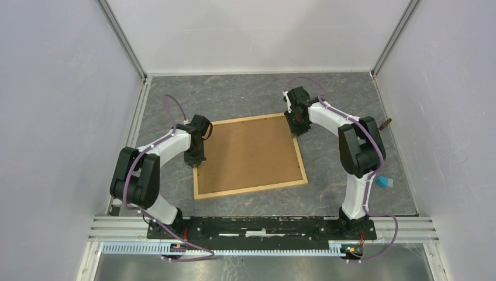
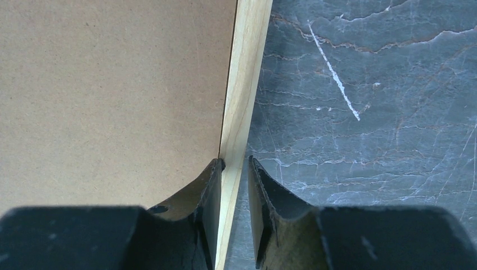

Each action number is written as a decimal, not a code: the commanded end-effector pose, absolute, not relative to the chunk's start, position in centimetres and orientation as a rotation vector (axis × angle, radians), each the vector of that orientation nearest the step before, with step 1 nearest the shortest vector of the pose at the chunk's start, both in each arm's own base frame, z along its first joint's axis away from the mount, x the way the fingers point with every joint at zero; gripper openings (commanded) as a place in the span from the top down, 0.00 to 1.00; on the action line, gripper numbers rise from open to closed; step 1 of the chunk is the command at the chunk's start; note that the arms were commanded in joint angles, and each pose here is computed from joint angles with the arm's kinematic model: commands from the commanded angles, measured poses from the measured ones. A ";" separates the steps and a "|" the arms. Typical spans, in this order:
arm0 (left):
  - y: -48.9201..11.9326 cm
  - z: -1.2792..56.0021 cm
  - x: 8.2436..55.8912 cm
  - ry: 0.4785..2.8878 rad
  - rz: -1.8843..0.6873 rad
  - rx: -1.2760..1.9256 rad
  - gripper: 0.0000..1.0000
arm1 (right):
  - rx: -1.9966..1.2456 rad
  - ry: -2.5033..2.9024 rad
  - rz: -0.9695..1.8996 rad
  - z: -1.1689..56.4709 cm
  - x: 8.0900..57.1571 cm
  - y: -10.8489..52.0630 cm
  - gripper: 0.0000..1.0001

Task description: Put the photo into the frame

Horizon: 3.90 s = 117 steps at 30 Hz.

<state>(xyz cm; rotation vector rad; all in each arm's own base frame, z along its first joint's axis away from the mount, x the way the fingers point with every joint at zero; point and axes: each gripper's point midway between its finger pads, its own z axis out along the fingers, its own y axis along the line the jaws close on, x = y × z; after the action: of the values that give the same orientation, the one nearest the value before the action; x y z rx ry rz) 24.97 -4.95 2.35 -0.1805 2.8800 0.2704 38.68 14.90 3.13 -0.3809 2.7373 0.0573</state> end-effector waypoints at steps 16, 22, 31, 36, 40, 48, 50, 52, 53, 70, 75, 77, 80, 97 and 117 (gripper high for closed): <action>-5.6 3.2 26.1 2.828 0.208 -0.121 0.98 | -0.369 2.774 -0.131 1.5 37.6 12.0 0.74; -5.7 3.3 26.1 2.828 0.204 -0.122 0.98 | -0.365 2.803 -0.201 0.2 36.8 11.1 0.74; -5.7 3.4 26.1 2.824 0.199 -0.119 0.98 | -0.392 2.861 -0.060 -2.2 35.8 12.9 0.75; -5.9 3.3 26.1 2.830 0.189 -0.117 0.98 | -0.395 2.876 0.044 -2.8 35.6 14.3 0.74; -5.9 3.2 26.1 2.833 0.185 -0.117 0.98 | -0.394 2.886 0.079 -3.4 35.4 14.6 0.74; -6.1 3.1 26.0 2.836 0.178 -0.109 0.98 | -0.380 2.908 0.224 -4.2 34.4 16.2 0.73; -6.1 3.1 26.0 2.837 0.177 -0.108 0.98 | -0.380 2.921 0.207 -4.6 34.1 16.0 0.72; -6.2 3.1 26.0 2.838 0.176 -0.107 0.98 | -0.384 2.932 0.189 -4.9 33.8 15.8 0.71; -6.2 3.1 26.0 2.838 0.175 -0.106 0.98 | -0.387 2.935 0.183 -5.1 33.7 15.8 0.70; -6.2 3.2 26.0 2.832 0.179 -0.100 0.98 | -0.339 2.701 0.286 3.7 37.2 17.0 0.58; -6.3 3.3 26.1 2.831 0.174 -0.100 0.98 | -0.353 2.646 0.101 6.9 38.4 14.6 0.58; -6.3 3.3 26.1 2.831 0.169 -0.101 0.98 | -0.357 2.655 0.089 6.5 38.4 14.6 0.59; -6.2 3.3 26.0 2.833 0.178 -0.099 0.98 | -0.369 2.663 0.098 6.1 38.7 14.8 0.59; -9.5 9.9 27.8 2.616 -0.150 -0.014 0.26 | -0.385 2.621 0.139 4.9 34.6 13.4 0.41; -31.3 12.6 14.4 2.063 -0.369 1.135 0.00 | -0.156 2.641 0.369 5.9 33.6 15.4 1.00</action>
<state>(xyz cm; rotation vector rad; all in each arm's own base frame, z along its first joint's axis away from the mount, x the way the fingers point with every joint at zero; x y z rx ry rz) 13.65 -28.72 12.25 0.9652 2.2807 -0.5621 32.84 13.90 2.37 -0.2319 2.6827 0.2729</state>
